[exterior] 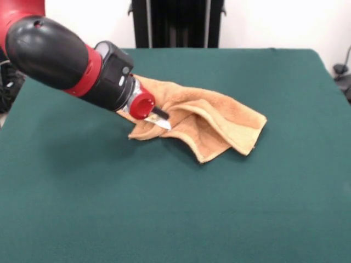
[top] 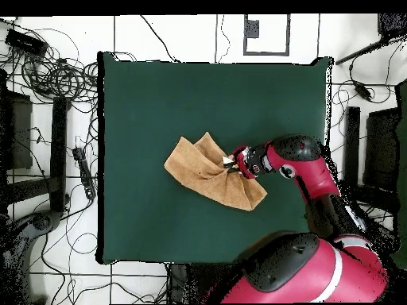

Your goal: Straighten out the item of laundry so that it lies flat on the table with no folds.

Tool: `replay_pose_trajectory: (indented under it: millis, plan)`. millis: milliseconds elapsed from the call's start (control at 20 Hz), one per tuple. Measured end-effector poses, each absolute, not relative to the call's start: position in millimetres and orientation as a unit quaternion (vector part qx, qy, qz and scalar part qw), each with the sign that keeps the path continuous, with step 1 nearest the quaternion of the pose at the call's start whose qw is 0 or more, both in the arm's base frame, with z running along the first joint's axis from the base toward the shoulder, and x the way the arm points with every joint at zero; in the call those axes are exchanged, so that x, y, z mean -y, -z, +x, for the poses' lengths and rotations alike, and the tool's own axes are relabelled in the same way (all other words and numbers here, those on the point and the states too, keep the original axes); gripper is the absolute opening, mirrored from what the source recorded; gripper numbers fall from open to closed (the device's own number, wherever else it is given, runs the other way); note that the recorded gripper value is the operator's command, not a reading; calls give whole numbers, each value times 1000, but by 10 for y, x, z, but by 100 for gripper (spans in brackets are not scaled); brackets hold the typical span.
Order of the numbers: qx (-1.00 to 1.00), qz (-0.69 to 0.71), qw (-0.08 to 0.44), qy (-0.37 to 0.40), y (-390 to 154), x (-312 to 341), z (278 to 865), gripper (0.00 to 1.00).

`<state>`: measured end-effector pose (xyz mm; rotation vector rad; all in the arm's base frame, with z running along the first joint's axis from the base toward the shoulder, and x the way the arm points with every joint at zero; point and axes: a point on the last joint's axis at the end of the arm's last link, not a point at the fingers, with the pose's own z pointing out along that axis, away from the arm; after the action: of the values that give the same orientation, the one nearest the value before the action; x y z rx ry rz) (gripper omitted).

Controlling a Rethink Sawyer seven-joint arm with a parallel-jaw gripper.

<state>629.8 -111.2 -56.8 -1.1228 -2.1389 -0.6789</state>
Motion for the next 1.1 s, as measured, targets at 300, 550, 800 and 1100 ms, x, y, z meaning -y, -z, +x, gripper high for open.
replay_pose_trajectory:
  millis: [300,550,800,1100]
  plan:
    - [779,-426,353,296,477,898,6210,0]
    - [767,-417,380,308,427,803,6143,0]
    - [793,-398,368,278,512,787,6180,0]
    - [814,-382,354,256,672,811,6255,0]
